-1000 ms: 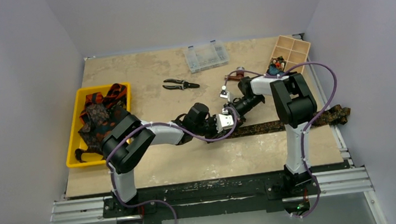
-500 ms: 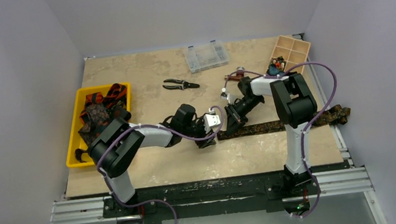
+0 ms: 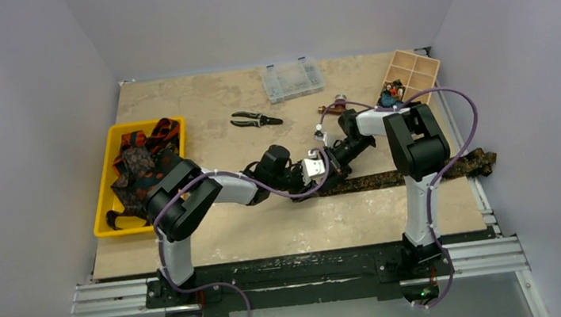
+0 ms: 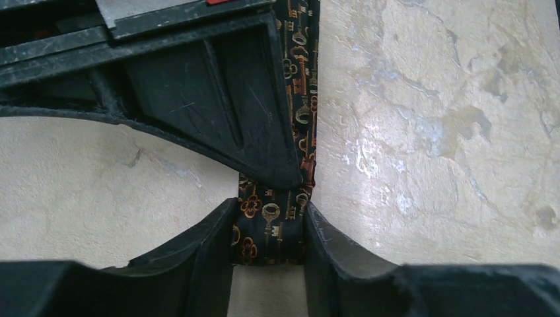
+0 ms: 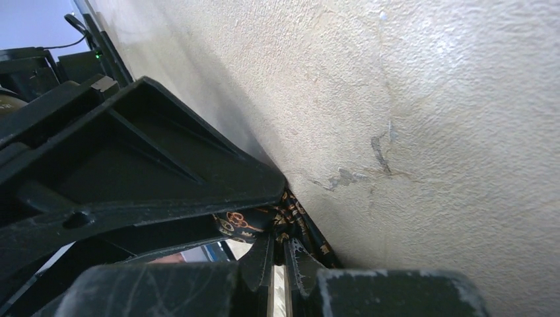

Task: Roll the ties
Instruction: Roll the tie at the center of the board.

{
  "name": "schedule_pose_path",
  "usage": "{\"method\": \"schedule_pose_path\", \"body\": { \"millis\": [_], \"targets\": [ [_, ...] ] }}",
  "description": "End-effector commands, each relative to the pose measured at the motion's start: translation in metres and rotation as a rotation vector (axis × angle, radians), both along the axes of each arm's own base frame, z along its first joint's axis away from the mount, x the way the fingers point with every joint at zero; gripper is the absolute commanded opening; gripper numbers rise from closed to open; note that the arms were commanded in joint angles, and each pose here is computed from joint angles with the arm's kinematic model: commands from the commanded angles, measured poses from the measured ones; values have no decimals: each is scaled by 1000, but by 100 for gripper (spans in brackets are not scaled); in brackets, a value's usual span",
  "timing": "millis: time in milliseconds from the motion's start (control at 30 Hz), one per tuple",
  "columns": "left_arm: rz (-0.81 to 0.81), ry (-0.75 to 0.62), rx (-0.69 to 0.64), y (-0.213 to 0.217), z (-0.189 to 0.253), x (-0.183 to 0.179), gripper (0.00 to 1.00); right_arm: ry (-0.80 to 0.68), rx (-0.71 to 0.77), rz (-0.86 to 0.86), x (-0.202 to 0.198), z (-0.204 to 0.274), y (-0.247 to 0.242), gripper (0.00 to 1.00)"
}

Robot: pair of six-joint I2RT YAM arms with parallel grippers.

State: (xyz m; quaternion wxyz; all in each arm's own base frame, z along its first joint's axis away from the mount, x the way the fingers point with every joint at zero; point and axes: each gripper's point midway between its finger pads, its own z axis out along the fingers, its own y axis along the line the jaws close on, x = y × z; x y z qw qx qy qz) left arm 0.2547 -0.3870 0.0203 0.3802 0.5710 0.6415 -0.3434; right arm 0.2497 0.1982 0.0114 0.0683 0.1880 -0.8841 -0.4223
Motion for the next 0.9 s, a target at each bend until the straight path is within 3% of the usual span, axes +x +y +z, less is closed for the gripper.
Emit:
{"method": "schedule_pose_path", "body": {
  "millis": [0, 100, 167, 267, 433, 500, 600, 633, 867],
  "targets": [
    [6, -13, 18, -3, -6, 0, 28, -97, -60, 46, 11, -20, -8, 6],
    [31, -17, 66, 11, -10, -2, 19, -92, 9, 34, 11, 1, -2, 24],
    [28, -16, 86, 18, -13, -8, 18, -83, 60, 21, 9, 17, 2, 29],
    [36, -13, 109, 22, -16, -11, 18, -69, 114, 16, 7, 30, 7, 27],
    [49, -14, 117, 19, -16, -10, 18, -31, 123, 21, 9, 23, 10, 16],
    [59, -8, 124, 19, -17, -8, 18, -12, 128, 32, 7, 23, 9, 24],
    [60, -5, 126, 20, -18, -9, 17, -6, 130, 32, 4, 27, 5, 44],
    [59, -3, 129, 20, -18, -10, 18, -3, 129, 25, 3, 27, 2, 46],
    [57, -4, 129, 20, -18, -10, 17, 57, 147, -19, -7, 21, -1, 34]
  ]
}}
